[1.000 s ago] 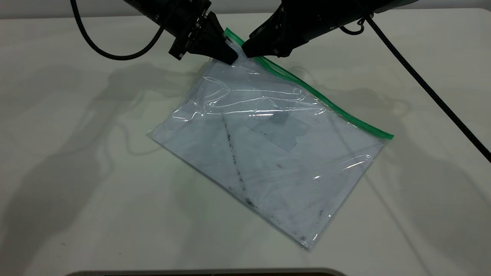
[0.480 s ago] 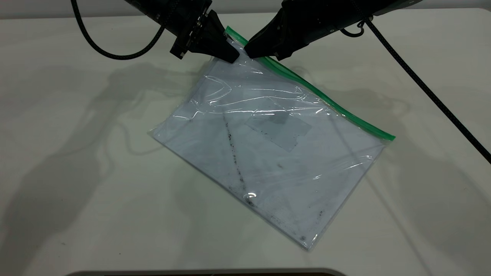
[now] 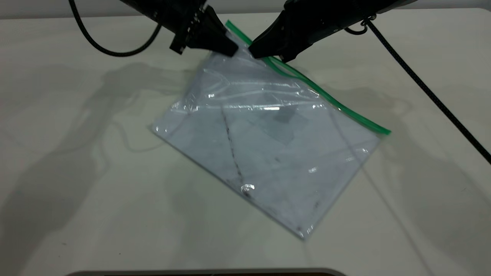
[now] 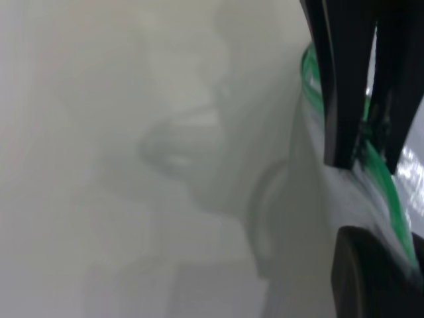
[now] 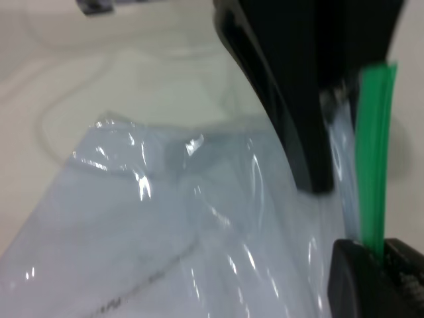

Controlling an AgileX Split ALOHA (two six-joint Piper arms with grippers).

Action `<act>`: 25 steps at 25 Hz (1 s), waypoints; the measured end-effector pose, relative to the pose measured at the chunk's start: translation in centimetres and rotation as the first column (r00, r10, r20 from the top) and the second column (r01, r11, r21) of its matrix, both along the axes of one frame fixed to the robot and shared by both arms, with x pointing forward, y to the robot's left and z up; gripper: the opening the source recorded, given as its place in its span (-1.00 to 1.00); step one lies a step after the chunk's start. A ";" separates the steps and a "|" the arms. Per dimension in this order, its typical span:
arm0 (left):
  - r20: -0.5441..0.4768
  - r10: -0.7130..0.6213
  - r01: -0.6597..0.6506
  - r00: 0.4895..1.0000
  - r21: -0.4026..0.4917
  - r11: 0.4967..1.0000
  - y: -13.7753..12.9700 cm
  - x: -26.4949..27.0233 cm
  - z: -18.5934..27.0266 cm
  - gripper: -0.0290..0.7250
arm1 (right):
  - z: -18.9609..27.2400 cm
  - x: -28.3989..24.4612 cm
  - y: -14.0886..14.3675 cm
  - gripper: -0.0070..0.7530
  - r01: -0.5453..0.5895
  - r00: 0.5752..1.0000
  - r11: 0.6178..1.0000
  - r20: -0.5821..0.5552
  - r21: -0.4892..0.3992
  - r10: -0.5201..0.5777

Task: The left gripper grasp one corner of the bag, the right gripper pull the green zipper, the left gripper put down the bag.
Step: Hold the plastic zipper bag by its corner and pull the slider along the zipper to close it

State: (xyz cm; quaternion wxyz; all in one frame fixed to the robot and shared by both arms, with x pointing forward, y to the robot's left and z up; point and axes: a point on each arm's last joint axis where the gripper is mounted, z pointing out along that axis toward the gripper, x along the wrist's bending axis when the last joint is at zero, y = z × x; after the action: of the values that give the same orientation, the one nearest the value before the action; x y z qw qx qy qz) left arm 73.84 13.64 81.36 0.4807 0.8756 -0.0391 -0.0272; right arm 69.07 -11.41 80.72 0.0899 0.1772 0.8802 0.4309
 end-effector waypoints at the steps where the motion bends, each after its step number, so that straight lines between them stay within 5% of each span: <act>1: -0.002 0.016 -0.017 1.000 -0.021 1.000 0.3 0.2 0.2 -0.78 | 0.0 0.1 -0.2 -0.89 0.010 1.000 1.000 0.002 -0.001 -0.010; 25: 0.019 0.164 -0.160 0.986 -0.124 0.979 1.9 1.8 1.0 -0.78 | -5.4 1.4 -11.9 -0.89 0.160 0.978 0.983 -0.124 -0.091 -0.170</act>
State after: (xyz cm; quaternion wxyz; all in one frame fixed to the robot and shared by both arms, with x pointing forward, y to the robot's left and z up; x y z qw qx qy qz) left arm 75.62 15.57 82.32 0.5332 0.8452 0.0237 0.0270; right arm 70.42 -23.30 75.28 0.0743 0.2740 0.8832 0.3734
